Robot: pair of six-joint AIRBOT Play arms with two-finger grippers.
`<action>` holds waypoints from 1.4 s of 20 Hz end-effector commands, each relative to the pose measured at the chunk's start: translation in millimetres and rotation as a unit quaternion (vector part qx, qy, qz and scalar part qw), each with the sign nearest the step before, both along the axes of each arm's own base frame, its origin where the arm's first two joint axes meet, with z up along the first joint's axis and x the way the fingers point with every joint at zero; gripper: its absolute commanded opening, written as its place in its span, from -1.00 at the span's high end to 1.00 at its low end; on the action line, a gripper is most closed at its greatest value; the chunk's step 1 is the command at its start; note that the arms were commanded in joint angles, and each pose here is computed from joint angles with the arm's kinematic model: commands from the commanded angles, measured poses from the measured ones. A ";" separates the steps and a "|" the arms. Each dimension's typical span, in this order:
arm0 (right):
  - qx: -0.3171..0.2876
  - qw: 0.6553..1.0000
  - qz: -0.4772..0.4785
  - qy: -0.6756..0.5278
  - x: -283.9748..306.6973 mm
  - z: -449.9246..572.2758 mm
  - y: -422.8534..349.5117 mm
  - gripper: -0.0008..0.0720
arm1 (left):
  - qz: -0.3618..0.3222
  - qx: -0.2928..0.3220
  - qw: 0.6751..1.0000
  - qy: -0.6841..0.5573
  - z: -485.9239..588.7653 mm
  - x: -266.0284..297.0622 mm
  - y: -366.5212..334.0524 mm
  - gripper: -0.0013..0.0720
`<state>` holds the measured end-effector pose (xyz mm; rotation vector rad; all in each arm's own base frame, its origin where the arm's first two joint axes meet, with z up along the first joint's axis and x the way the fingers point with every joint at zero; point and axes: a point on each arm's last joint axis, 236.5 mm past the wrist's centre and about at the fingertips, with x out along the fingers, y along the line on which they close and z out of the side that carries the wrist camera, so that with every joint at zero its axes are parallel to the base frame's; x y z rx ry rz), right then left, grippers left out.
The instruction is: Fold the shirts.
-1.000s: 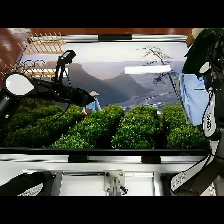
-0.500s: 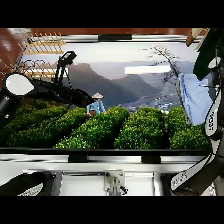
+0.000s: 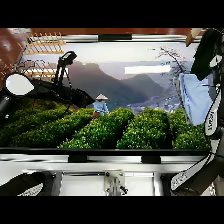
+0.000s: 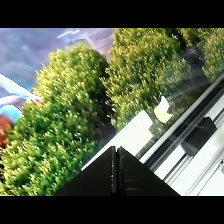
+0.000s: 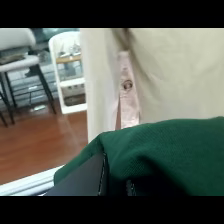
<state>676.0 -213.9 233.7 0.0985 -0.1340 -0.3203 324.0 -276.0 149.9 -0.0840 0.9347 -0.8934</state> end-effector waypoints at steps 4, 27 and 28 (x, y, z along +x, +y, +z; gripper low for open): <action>0.054 0.966 0.096 0.235 -46.4 -38.9 43.6 0.78 | 0.007 -0.005 1.000 -0.010 2.9 5.7 -0.5 0.88; 0.278 0.653 -0.070 0.701 -317.6 -236.5 15.2 0.71 | 0.006 -0.004 1.000 -0.008 2.5 4.7 -0.7 0.88; 0.274 0.656 -0.073 0.700 -317.1 -238.2 12.6 0.60 | 0.006 -0.004 1.000 -0.008 2.5 4.7 -0.7 0.88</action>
